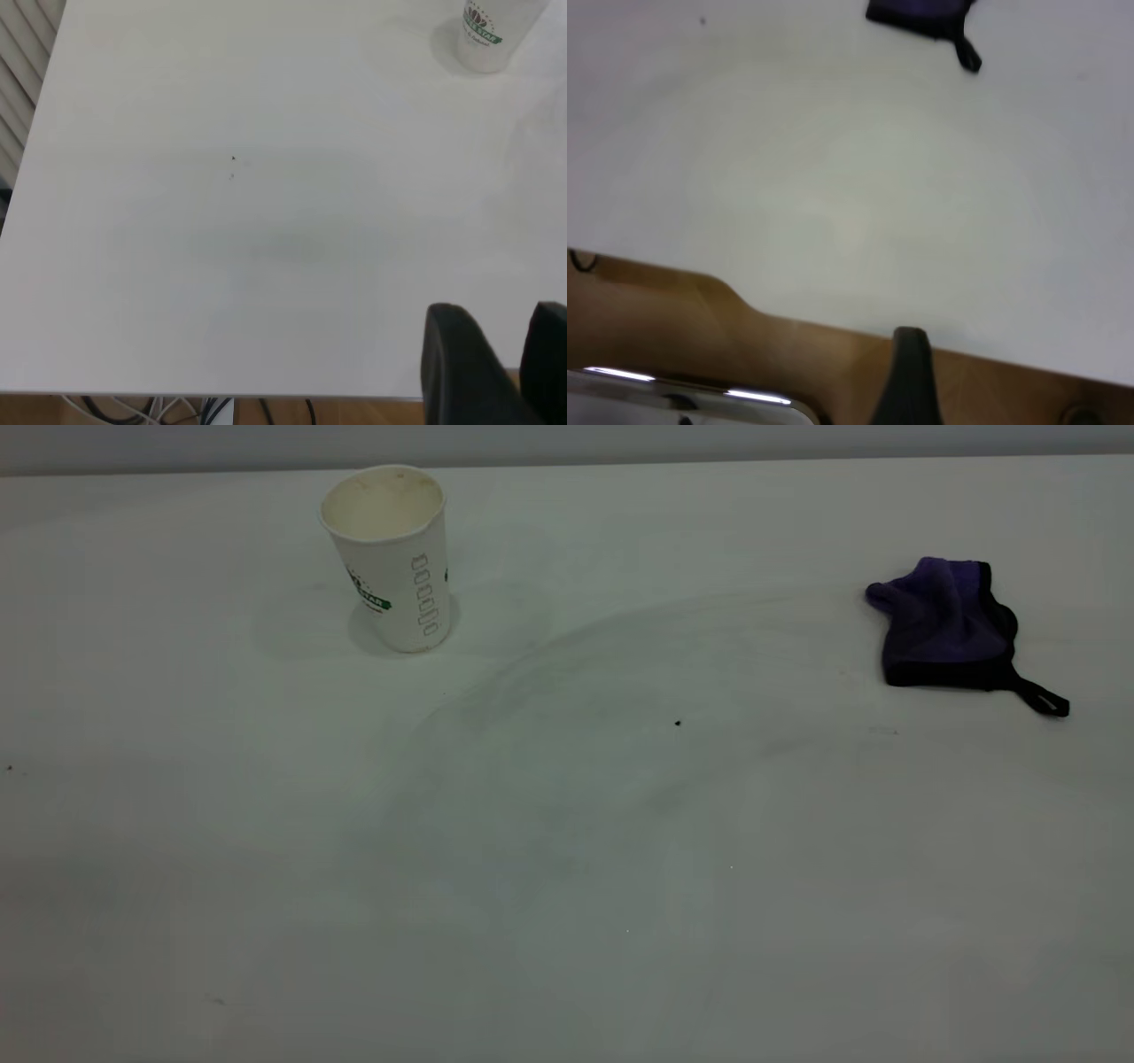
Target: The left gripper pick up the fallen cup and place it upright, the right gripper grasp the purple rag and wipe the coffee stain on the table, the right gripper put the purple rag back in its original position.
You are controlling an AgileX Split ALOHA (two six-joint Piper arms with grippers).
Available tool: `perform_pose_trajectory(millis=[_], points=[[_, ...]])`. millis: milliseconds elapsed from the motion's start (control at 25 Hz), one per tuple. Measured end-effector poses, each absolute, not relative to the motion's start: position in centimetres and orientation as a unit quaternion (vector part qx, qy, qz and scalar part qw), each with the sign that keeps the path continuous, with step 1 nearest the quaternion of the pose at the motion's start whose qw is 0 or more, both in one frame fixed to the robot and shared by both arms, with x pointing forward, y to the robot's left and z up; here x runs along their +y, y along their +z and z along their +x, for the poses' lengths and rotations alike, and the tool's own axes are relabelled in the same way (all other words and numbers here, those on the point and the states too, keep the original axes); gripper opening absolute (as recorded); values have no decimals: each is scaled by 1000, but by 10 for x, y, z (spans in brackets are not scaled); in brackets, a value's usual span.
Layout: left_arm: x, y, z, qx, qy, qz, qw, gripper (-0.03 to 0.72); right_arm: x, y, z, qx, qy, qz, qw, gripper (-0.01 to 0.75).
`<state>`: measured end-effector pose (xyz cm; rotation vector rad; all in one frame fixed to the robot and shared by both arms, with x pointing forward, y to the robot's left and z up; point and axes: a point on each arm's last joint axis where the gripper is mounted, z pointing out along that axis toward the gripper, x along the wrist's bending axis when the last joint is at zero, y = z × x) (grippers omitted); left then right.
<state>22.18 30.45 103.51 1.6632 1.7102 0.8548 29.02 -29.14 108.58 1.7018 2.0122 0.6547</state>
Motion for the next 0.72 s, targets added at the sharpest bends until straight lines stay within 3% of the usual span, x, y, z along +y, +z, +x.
perform_pose_trajectory(millis=[320,720], points=[[304,1035,222,644,322,626,299,240,-294,1037,267,711,264,605,241,682],[304,1035,222,644,322,626,299,240,-297,1037,242,656,317,608,315,669]])
